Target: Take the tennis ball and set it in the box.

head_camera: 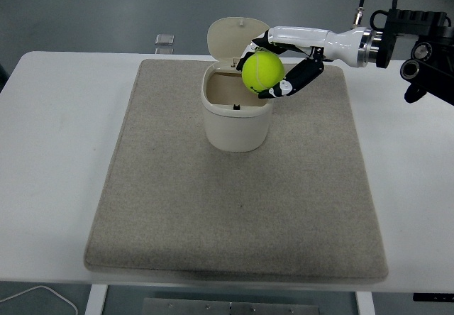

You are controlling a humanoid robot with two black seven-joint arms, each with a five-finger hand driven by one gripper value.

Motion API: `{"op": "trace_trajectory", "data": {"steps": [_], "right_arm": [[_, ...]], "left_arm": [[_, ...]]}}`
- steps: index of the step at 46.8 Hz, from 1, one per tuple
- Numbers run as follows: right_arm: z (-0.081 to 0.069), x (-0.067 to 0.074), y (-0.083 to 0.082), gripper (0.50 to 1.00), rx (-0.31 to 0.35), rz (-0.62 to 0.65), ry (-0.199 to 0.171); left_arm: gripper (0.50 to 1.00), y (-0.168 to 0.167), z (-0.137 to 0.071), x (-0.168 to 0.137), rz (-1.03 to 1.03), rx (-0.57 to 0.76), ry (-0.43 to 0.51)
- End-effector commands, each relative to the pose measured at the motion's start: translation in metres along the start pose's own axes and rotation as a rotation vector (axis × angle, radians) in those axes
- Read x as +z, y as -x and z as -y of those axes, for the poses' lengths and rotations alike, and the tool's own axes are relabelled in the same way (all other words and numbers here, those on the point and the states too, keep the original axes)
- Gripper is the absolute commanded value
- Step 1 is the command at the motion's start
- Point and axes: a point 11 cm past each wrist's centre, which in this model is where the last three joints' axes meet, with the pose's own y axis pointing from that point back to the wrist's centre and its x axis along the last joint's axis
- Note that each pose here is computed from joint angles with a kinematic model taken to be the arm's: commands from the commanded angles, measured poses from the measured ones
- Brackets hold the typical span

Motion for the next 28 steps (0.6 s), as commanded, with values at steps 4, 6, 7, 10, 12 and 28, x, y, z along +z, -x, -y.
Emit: {"op": "trace_trajectory", "data": {"steps": [4,6,7,10,12,28], "right_arm": [[0.005,-0.002,0.001,0.533,0.014,-0.009,-0.007],[0.007,-0.005,0.002,0.535,0.011,-0.011,-0.014],[0.009,-0.006,0.002,0.535,0.011,-0.011,-0.016],[0.010,-0.006,0.003,0.541,0.009,-0.011,-0.019],[0.010,-0.006,0.003,0.558,0.012,-0.011,-0.017],[0.015,-0.004,0.004,0.721,0.024,-0.014,-0.016]], "left_arm": [[0.996,0.000,0.000,0.000,0.000,0.000,-0.001],[0.996,0.000,0.000,0.000,0.000,0.000,0.000],[0.996,0.000,0.000,0.000,0.000,0.000,-0.001],[0.996,0.000,0.000,0.000,0.000,0.000,-0.001],[0.996,0.000,0.000,0.000,0.000,0.000,0.000],[0.996,-0.001,0.000,0.000,0.000,0.002,-0.001]]}}
